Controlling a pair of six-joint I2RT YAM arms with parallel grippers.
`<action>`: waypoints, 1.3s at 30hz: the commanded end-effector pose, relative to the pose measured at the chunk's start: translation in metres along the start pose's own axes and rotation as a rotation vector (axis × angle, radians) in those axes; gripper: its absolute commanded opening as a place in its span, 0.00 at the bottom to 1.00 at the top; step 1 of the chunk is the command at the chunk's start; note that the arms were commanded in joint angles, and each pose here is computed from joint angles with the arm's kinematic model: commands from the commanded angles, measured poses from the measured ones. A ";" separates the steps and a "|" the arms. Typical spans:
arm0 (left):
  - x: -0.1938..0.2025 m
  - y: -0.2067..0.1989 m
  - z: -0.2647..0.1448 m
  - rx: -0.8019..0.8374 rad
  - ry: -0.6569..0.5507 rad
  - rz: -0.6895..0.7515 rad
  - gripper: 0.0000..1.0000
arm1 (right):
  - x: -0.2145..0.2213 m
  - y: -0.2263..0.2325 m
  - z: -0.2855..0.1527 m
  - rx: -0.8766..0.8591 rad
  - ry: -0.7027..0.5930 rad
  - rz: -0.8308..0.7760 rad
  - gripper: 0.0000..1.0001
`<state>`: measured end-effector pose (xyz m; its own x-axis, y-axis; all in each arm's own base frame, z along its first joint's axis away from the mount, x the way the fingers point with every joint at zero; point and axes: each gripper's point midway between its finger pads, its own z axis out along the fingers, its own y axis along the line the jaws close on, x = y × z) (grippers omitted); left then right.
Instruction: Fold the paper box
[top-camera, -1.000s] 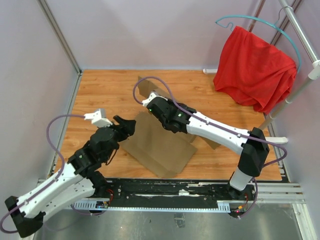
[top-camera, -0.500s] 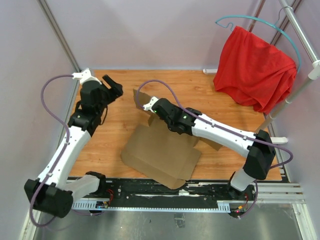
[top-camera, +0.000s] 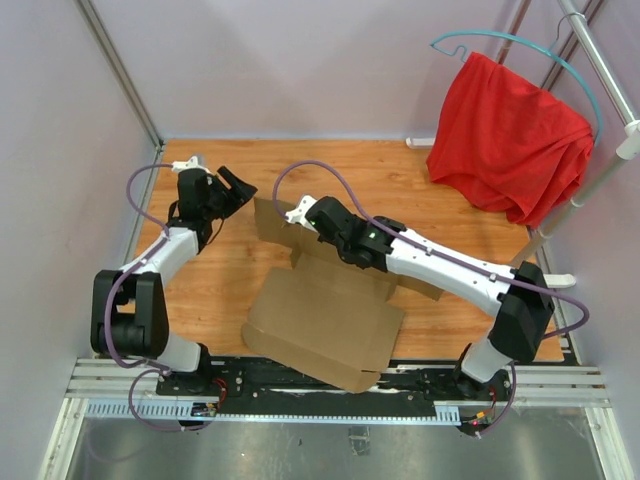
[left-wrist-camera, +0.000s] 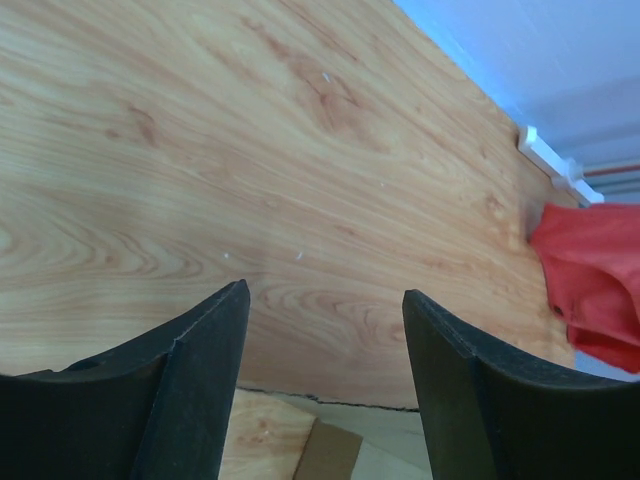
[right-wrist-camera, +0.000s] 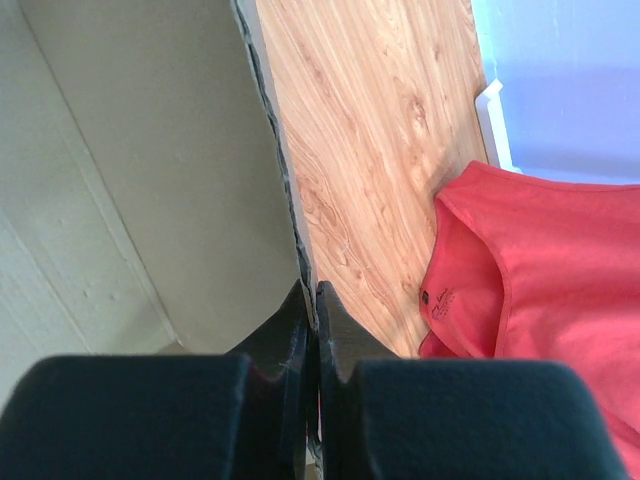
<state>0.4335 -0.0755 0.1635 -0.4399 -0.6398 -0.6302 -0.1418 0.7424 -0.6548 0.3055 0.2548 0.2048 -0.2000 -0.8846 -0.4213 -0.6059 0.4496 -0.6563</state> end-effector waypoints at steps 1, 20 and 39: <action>-0.001 -0.023 -0.005 0.175 -0.035 0.011 0.68 | 0.016 0.016 0.017 -0.007 0.076 0.003 0.01; 0.051 -0.011 -0.051 0.278 -0.006 0.072 0.65 | 0.026 0.043 0.029 0.204 0.188 -0.197 0.01; 0.027 -0.013 -0.055 0.273 -0.145 0.071 0.66 | 0.009 -0.027 -0.026 0.467 -0.012 -0.145 0.01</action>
<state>0.3567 -0.0884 0.1714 -0.3350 -0.6198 -0.7097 0.0984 0.7261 -0.6805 0.3036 0.2327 0.2241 -0.1972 -0.9430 -0.2681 -0.2600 0.3140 -0.9131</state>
